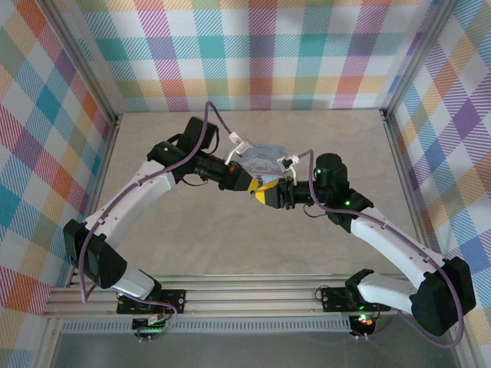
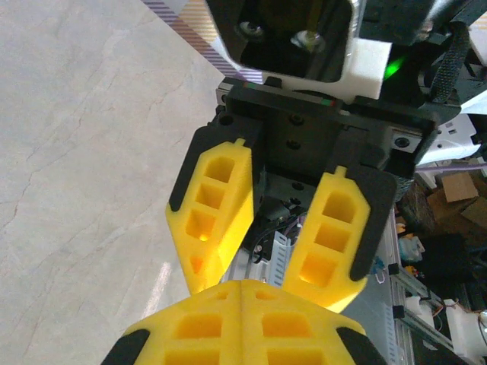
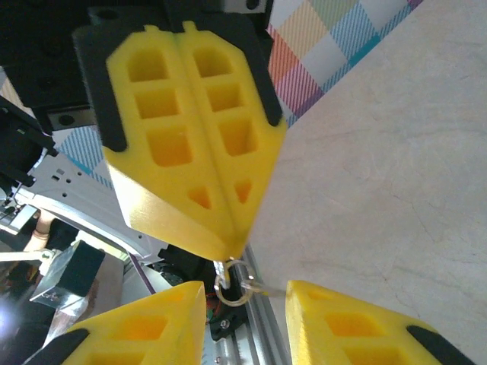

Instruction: Unlock the padlock with the key

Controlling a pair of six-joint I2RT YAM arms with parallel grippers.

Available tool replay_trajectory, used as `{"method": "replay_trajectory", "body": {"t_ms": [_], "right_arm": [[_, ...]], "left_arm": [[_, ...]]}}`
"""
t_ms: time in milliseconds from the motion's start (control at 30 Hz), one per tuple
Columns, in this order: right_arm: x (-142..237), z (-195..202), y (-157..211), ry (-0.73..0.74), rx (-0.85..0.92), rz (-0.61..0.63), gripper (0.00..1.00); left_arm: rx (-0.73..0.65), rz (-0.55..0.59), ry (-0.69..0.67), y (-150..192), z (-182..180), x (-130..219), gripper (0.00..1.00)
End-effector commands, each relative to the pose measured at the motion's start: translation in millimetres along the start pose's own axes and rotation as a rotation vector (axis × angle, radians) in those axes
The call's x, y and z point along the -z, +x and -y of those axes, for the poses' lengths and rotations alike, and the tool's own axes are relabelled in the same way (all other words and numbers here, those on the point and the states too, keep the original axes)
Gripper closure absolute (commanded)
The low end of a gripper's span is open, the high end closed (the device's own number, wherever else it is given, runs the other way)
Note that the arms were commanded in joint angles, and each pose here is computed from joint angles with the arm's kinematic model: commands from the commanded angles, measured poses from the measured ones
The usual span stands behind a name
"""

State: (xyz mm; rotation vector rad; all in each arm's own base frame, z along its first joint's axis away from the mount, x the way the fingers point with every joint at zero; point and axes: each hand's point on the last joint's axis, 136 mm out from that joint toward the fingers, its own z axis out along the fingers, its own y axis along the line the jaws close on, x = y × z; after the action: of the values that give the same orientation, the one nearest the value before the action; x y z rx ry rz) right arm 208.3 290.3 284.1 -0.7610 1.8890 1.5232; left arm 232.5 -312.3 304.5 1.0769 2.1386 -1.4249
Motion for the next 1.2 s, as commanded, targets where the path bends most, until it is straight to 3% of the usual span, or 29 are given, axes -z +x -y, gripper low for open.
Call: {"method": "replay_trajectory", "body": {"t_ms": [0, 333, 567, 667, 700, 800, 900, 1167], "right_arm": [[-1.7, -8.8, -2.2, -0.053, 0.022, 0.007, 0.65], [-12.5, -1.0, -5.2, -0.071, 0.002, -0.021, 0.7], [-13.6, 1.9, -5.5, -0.069, 0.006, -0.005, 1.0], [-12.4, 3.5, -5.8, -0.063, 0.001, 0.014, 1.0], [-11.6, 3.3, -7.1, -0.062, 0.005, 0.028, 1.0], [-8.9, 5.7, -8.3, -0.055, 0.001, 0.069, 1.0], [-7.5, 7.7, -8.9, -0.054, -0.006, 0.086, 1.0], [-7.7, 10.1, -13.8, -0.061, -0.012, 0.111, 1.0]], "left_arm": [[-0.019, 0.014, 0.029, -7.0, 2.0, -0.1, 1.0], [-0.013, 0.019, 0.078, -9.5, 9.5, -0.6, 1.0], [-0.005, 0.019, 0.064, -9.2, 6.0, -1.2, 1.0], [0.006, 0.046, 0.023, -13.6, -2.1, 0.1, 1.0], [0.012, 0.06, 0.019, -15.3, -4.0, 0.8, 0.98], [0.021, 0.127, 0.019, -23.6, -6.5, 8.0, 0.76], [0.037, 0.185, 0.024, -28.5, -7.9, 15.7, 0.66], [0.076, 0.264, 0.029, -21.5, -16.8, 21.3, 0.63]]}}
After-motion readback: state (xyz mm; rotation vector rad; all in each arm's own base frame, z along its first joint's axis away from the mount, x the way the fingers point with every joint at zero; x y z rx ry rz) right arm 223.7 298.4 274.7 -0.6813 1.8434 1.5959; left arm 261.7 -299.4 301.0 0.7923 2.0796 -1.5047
